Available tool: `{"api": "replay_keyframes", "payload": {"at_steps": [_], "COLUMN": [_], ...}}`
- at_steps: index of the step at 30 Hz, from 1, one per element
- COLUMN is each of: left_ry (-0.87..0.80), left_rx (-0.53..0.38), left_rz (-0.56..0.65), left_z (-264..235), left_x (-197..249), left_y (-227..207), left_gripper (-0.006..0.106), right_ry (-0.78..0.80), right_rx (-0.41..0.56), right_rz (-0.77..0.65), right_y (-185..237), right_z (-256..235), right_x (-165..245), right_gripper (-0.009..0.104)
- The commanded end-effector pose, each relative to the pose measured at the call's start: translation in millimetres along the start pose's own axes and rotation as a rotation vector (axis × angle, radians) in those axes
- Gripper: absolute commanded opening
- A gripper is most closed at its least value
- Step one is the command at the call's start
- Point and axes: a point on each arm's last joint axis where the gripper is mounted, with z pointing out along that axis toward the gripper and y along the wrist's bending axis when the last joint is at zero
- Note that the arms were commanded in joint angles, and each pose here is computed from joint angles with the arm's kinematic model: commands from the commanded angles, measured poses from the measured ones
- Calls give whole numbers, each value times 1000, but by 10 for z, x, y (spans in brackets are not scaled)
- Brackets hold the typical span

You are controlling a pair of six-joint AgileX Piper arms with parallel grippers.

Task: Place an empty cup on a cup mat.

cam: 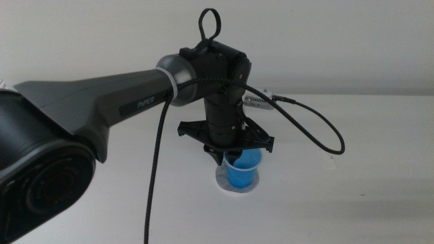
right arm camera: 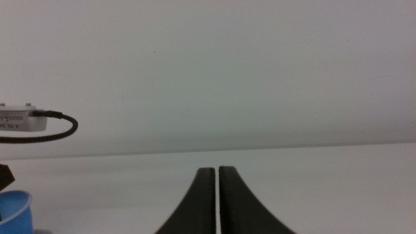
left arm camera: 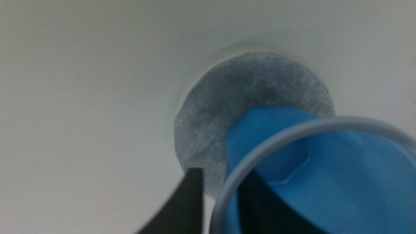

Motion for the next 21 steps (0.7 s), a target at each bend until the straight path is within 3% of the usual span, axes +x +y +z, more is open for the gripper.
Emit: {"api": "replay_keyframes", "payload": {"at_steps": [1, 6, 9, 14, 17, 21], "left_ry": [1, -46, -103, -186, -317, -468], "left_rx": [2, -1, -3, 28, 48, 5], "left_rz": [7, 59, 72, 141, 191, 363], "left_z": [12, -215, -580, -1418, -1975, -2543], "left_x": [1, 4, 22, 257, 473, 819], "left_y": [-11, 6, 30, 113, 214, 402], "left_gripper": [33, 76, 94, 94, 94, 94], "right_ry": [-7, -7, -7, -7, -7, -7], "right_rx": [0, 0, 0, 0, 0, 0], "right_rz": [-11, -11, -11, -11, -11, -11], "right_y": [-3, -3, -3, -3, -3, -3], "right_z": [-11, -11, -11, -11, -11, -11], "right_x": [93, 93, 93, 93, 93, 93], "right_gripper": [-2, -2, -2, -2, -2, -2]}}
